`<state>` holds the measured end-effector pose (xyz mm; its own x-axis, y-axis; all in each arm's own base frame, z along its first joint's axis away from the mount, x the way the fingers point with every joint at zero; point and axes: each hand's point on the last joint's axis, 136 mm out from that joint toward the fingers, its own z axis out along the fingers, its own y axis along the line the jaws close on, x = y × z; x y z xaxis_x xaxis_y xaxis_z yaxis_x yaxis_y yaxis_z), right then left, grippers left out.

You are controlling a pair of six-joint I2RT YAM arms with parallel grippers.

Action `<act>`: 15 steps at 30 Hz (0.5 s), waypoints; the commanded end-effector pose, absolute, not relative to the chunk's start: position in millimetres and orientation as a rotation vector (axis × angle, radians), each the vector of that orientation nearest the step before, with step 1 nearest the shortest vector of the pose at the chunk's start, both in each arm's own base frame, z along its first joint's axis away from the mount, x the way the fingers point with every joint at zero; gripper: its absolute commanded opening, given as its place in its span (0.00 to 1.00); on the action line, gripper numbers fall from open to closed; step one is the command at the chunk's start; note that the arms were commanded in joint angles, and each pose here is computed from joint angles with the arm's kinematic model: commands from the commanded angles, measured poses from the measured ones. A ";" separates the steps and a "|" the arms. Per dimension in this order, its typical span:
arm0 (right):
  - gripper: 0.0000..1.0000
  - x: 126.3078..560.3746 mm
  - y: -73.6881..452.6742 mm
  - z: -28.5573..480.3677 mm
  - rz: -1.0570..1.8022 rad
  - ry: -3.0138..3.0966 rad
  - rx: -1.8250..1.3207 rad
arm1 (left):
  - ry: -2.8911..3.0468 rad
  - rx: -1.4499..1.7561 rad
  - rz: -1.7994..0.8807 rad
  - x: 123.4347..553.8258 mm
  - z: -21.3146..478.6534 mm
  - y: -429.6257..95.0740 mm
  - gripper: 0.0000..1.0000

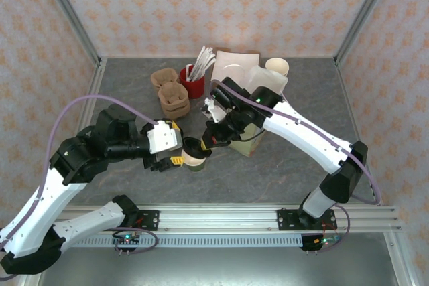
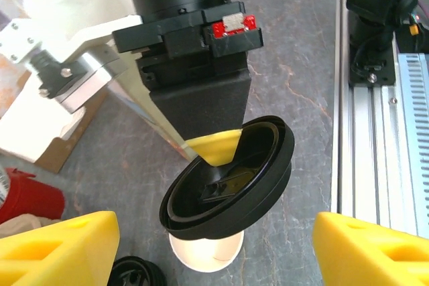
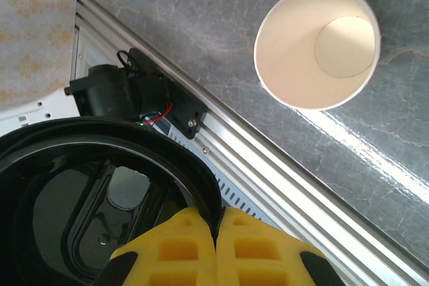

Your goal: Pack the takeout coffee

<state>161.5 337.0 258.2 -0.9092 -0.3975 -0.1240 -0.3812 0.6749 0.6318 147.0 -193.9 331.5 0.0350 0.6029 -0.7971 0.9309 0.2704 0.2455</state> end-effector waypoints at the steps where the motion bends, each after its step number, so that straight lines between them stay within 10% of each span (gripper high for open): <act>1: 0.00 150.3 334.4 269.5 -1.140 -2.794 0.715 | 1.515 1.506 -0.506 140.5 337.5 -206.9 0.76; 15: 0.00 149.8 339.8 266.5 -1.171 -2.765 0.721 | 1.522 1.589 -0.513 142.6 316.7 -212.6 0.54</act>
